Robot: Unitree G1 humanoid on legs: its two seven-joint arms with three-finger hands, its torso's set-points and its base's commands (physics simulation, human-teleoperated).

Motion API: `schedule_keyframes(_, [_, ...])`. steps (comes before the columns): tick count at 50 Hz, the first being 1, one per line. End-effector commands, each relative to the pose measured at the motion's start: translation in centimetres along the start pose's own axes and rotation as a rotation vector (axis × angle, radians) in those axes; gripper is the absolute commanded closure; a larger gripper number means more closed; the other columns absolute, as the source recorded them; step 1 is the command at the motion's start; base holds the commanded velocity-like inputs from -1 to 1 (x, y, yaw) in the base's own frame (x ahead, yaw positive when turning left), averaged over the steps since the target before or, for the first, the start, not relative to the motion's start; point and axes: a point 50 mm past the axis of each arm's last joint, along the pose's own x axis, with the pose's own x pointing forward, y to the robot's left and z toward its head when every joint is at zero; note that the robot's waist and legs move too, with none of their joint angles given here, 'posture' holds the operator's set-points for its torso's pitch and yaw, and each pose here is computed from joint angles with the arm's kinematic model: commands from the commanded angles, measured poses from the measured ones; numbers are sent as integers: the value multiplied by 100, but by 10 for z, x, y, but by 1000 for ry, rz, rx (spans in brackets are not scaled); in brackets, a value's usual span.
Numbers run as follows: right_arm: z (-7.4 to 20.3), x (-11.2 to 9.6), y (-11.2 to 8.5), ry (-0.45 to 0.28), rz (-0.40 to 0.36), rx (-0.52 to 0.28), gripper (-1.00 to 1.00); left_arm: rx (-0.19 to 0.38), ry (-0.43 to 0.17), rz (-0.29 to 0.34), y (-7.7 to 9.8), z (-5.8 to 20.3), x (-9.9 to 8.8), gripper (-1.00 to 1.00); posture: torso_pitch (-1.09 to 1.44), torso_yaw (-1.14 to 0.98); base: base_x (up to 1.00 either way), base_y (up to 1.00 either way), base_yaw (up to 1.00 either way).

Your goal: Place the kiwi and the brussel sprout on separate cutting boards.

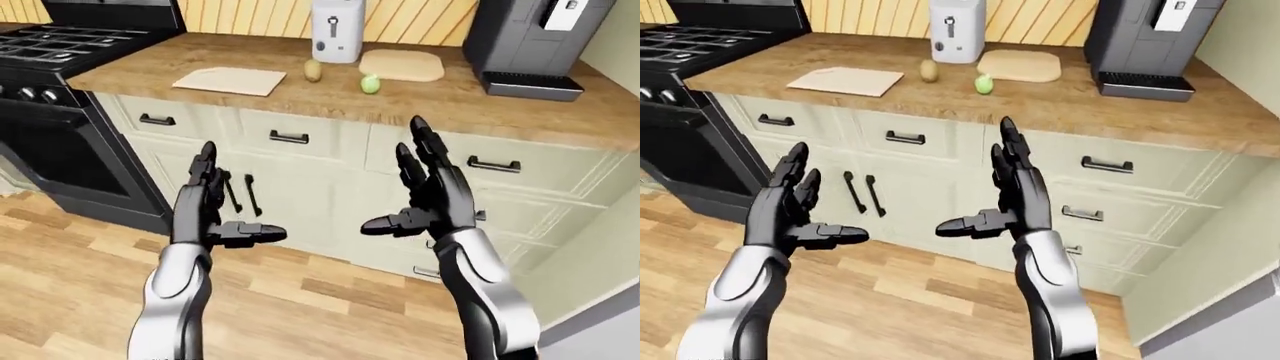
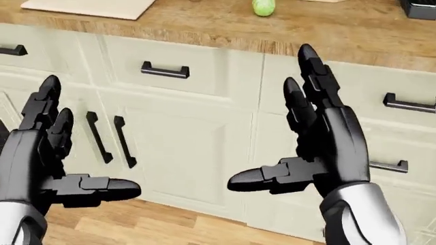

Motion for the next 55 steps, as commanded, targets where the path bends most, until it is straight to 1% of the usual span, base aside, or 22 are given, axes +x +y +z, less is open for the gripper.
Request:
schedule_keyframes(1, [27, -4, -10, -140, -56, -30, -100, -4, -156, -69, -12, 30, -1, -100, 0, 0, 2, 9, 0])
schedule_keyframes(3, [31, -4, -9, -144, -65, -31, -100, -1, -161, -69, -11, 35, -3, -100, 0, 0, 1, 5, 0])
schedule_keyframes(5, [29, -3, -10, -135, -72, -42, -100, 0, -166, -67, -10, 38, -3, -100, 0, 0, 8, 4, 0])
schedule_keyframes(9, [32, -3, -9, -135, -71, -49, -100, 4, -181, -65, -9, 49, -5, -100, 0, 0, 34, 7, 0])
schedule_keyframes(16, [31, -1, -9, -125, -72, -53, -100, 13, -186, -72, -9, 53, -4, -100, 0, 0, 46, 21, 0])
schedule_keyframes(26, [33, -1, -10, -127, -77, -54, -100, 11, -183, -73, -10, 49, -3, -100, 0, 0, 47, 27, 0])
schedule_keyframes(28, [31, 0, -12, -132, -79, -54, -100, 11, -181, -72, -9, 48, -3, -100, 0, 0, 48, 28, 0])
schedule_keyframes(30, [35, -1, -12, -142, -81, -51, -100, 11, -181, -72, -9, 47, -2, -100, 0, 0, 42, 24, 0])
schedule_keyframes(32, [36, -2, -14, -159, -103, -76, -100, 13, -181, -72, -10, 49, -3, -100, 0, 0, 19, 4, 0])
schedule_keyframes(33, [36, -2, -14, -160, -101, -70, -100, 15, -181, -72, -10, 49, -3, -100, 0, 0, 10, 2, 0])
schedule_keyframes(36, [39, -5, -14, -174, -106, -81, -100, 18, -183, -74, -11, 49, -1, -100, 0, 0, 9, 0, 0])
schedule_keyframes(39, [42, -6, -16, -184, -117, -93, -100, 20, -186, -77, -12, 52, -2, -100, 0, 0, 8, 0, 0])
schedule_keyframes(47, [47, -8, -26, -200, -161, -72, -100, 29, -190, -82, -13, 58, -2, -100, 0, 0, 19, 0, 0])
schedule_keyframes(50, [52, -7, -27, -209, -168, -78, -100, 31, -198, -86, -14, 62, -2, -100, 0, 0, 20, 0, 0])
schedule_keyframes(55, [56, -10, -31, -224, -180, -84, -100, 34, -200, -87, -14, 63, -3, -100, 0, 0, 22, 11, 0])
